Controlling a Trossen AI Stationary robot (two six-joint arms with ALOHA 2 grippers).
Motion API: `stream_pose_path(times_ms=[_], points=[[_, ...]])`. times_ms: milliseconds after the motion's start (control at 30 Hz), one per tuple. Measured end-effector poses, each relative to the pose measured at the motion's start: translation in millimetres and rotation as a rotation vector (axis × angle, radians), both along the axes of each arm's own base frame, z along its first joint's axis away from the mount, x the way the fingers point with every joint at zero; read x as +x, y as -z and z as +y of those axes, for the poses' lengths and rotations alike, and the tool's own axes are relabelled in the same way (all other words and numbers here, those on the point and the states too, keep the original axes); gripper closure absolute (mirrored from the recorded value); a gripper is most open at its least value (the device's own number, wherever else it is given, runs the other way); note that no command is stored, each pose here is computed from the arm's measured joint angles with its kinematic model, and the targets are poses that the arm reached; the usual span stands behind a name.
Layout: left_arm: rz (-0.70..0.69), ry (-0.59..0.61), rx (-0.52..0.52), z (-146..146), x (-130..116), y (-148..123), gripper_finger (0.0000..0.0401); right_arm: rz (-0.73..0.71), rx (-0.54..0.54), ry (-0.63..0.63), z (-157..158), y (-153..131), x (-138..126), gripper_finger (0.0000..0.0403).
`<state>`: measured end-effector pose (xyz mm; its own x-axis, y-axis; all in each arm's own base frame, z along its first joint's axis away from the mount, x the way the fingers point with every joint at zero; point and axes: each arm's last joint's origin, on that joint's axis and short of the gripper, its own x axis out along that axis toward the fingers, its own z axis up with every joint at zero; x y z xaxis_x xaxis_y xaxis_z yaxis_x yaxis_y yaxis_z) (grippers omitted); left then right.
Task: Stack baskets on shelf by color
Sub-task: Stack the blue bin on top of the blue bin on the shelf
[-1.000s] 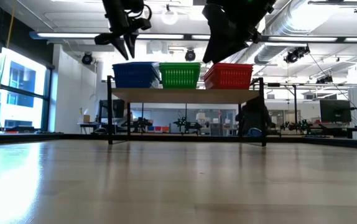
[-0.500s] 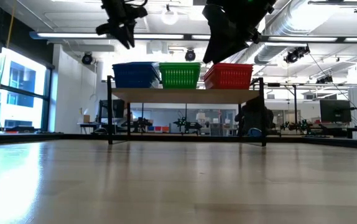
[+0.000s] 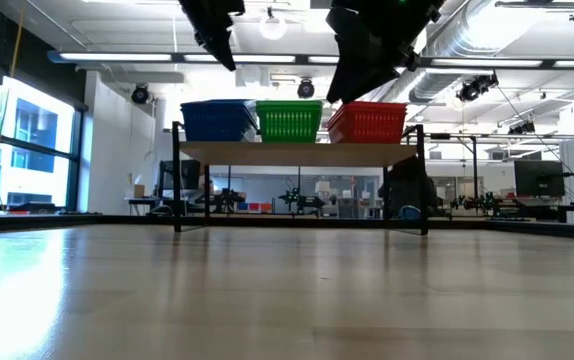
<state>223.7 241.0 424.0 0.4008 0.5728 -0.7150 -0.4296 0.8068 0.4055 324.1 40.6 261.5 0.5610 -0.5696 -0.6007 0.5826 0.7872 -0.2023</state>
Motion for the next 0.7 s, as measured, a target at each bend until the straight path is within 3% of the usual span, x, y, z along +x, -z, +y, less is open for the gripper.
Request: stream_pose_path(times_ms=[200, 700], points=[[0.098, 0.137, 0.052, 0, -1, 1, 0.0316, 0.000, 0.001, 0.000, 0, 0, 0, 0.0236], [0.188, 0.203, 0.028, 3, 2, 22, 0.0316, 0.020, -0.007, -0.004, 0, 1, -1, 0.0236]])
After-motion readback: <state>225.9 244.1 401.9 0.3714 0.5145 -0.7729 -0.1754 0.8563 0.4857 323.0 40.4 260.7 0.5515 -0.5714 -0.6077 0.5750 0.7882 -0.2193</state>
